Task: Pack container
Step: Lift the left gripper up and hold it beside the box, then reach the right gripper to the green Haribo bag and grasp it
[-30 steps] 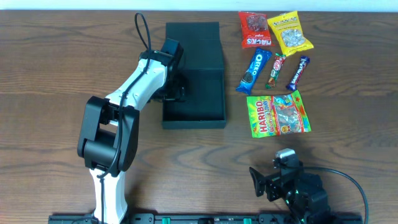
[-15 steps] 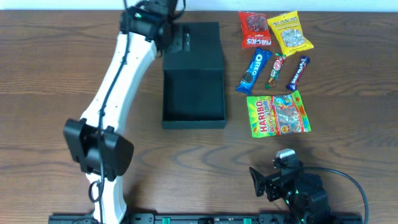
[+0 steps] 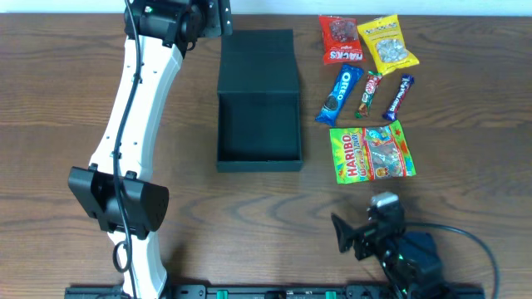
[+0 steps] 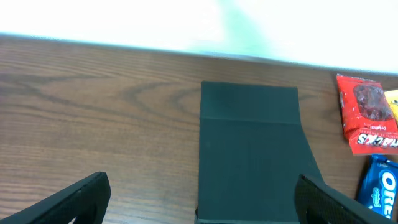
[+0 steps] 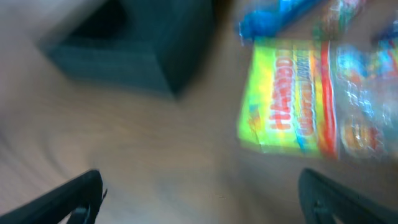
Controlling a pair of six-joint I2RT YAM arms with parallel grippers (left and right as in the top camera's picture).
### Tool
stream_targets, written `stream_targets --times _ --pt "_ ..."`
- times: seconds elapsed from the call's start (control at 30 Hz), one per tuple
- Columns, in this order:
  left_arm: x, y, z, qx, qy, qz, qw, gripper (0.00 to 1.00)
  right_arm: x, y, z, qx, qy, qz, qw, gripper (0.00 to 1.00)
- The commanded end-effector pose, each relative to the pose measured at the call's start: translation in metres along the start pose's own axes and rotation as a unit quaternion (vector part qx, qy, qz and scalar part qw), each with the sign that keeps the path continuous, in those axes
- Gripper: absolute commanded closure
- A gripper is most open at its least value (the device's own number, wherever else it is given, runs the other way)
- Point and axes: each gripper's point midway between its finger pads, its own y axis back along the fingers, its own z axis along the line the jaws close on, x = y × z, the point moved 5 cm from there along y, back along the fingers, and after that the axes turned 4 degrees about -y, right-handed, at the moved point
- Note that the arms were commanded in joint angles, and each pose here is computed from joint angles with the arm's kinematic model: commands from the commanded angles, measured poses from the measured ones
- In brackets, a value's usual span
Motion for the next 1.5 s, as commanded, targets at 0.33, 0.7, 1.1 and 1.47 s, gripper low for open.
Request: stream_targets --times 0.33,0.7,1.1,1.47 --pt "-0.006 0.011 -0.009 0.041 -0.009 -0.009 0.999 0.05 -0.081 0.020 0.017 -0.059 -0.128 -0.210 0.968 0.01" --pt "-0.007 0.011 -0.010 0.042 -0.010 -0.012 0.999 0.05 -0.140 0.059 -0.016 0.050 -0.141 -0.358 0.922 0.01" --pt "-0.015 0.012 -0.012 0.046 -0.008 -0.032 0.998 0.05 -0.205 -0.005 -0.052 0.097 -0.087 -0.152 0.980 0.01" --pt "-0.015 0.012 -0.012 0.046 -0.008 -0.032 0.998 0.05 -0.205 -0.089 -0.097 0.037 -0.046 0.103 0.993 0.01"
